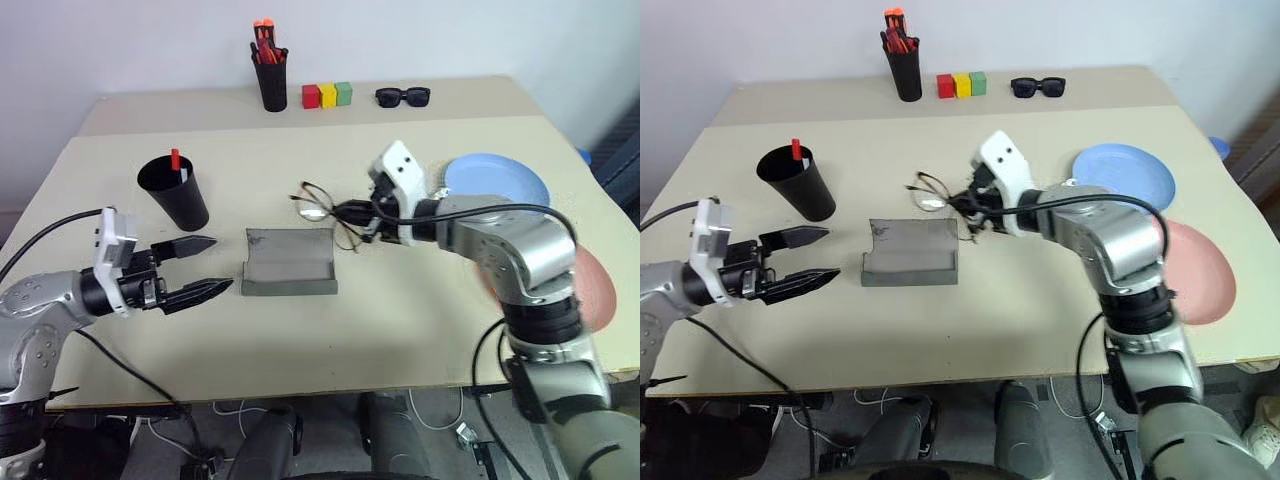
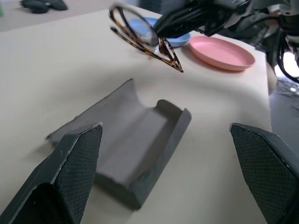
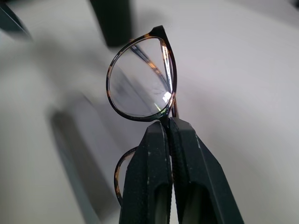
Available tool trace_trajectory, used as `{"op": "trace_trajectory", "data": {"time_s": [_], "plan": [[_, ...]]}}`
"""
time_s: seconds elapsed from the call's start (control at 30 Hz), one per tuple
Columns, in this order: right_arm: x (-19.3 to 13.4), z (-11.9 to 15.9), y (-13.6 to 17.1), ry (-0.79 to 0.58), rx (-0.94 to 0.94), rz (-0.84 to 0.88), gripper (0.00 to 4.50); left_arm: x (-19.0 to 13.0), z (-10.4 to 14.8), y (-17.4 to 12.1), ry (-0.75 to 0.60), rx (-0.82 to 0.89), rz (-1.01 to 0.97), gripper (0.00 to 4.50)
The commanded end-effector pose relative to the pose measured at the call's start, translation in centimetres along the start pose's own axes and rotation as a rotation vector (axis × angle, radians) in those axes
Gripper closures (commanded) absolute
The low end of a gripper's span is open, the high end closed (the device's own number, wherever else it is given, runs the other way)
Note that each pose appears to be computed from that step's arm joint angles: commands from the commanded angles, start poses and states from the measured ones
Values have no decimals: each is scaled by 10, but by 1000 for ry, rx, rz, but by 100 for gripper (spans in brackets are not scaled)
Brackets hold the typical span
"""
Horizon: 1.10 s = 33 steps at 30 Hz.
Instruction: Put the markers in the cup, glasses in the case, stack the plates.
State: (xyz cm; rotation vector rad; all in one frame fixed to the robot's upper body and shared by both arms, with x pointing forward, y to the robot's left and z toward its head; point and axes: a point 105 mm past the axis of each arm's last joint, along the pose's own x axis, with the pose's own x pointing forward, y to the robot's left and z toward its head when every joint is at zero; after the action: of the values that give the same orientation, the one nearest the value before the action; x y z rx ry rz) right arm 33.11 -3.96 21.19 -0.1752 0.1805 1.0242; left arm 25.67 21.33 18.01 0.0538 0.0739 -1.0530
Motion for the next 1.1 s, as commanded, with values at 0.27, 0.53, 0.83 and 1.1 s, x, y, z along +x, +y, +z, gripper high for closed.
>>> {"op": "trace_trajectory", "data": {"time_s": [0.27, 0.53, 0.83, 1.1], "plan": [[57, -11, 28, -42, -183, 27, 446, 5, 15, -16, -20, 45, 19, 0], [48, -45, 37, 78, -283, 121, 446, 0, 16, -17, -14, 40, 32, 0], [42, -60, 43, 156, -295, 167, 446, 15, 23, -17, -40, 29, 0, 0], [43, -46, 35, 115, -261, 114, 115, 17, 25, -9, -37, 35, 8, 0]]}}
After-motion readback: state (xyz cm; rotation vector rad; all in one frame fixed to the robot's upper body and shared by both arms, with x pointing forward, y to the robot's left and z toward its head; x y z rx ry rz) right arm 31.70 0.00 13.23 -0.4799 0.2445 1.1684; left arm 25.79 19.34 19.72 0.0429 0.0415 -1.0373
